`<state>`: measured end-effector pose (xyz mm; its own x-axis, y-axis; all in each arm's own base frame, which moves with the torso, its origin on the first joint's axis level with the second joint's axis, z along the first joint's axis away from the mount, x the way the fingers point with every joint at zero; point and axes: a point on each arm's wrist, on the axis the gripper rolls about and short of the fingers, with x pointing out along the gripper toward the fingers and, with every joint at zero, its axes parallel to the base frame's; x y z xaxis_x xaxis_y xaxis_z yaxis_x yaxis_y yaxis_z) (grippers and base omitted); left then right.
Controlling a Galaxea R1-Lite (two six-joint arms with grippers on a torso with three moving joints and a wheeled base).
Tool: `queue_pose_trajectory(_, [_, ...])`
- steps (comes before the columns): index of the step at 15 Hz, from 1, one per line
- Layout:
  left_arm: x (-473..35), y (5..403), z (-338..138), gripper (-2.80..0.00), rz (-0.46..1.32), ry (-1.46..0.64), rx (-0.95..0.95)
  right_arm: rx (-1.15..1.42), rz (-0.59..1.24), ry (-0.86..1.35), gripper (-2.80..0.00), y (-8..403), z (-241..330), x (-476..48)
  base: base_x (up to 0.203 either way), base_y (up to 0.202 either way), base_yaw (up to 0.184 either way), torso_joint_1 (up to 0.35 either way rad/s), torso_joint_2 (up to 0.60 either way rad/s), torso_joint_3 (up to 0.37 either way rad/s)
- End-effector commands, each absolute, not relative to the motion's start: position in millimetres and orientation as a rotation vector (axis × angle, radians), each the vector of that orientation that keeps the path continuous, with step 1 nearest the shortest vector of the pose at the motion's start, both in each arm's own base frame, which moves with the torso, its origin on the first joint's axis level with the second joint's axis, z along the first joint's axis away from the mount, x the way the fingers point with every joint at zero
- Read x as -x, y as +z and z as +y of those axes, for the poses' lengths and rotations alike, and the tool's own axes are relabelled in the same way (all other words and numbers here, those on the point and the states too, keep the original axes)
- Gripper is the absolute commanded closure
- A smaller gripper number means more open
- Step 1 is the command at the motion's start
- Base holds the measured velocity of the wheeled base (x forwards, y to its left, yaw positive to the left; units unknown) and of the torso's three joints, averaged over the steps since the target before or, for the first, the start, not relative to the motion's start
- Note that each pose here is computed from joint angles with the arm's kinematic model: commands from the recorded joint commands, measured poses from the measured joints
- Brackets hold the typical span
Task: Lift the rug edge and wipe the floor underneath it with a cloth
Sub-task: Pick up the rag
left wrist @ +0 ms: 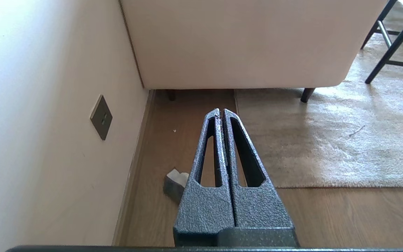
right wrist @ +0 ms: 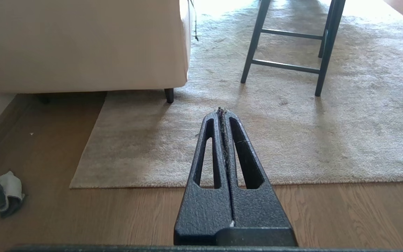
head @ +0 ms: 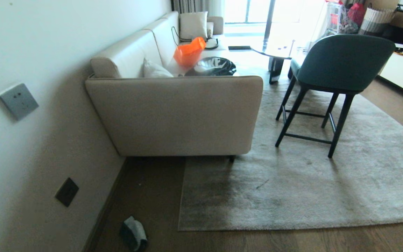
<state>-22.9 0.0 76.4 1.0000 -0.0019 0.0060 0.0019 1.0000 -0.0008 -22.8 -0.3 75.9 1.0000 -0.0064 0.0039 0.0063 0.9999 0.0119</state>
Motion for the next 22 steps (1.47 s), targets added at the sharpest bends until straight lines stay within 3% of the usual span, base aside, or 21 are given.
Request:
queue_pose_trajectory(1, [22.9, 76.4, 0.1, 0.00, -0.006, 0.000, 0.004, -0.012, -0.003, -0.006, 0.00, 76.0, -0.3, 22.7, 0.000, 0.000, 0.000, 0.000, 0.00, 0.000])
queue_pose_trajectory(22, [22.9, 76.2, 0.0, 0.00, -0.005, -0.003, 0.011, -0.012, -0.003, -0.006, 0.00, 76.0, -0.3, 22.7, 0.000, 0.000, 0.000, 0.000, 0.00, 0.000])
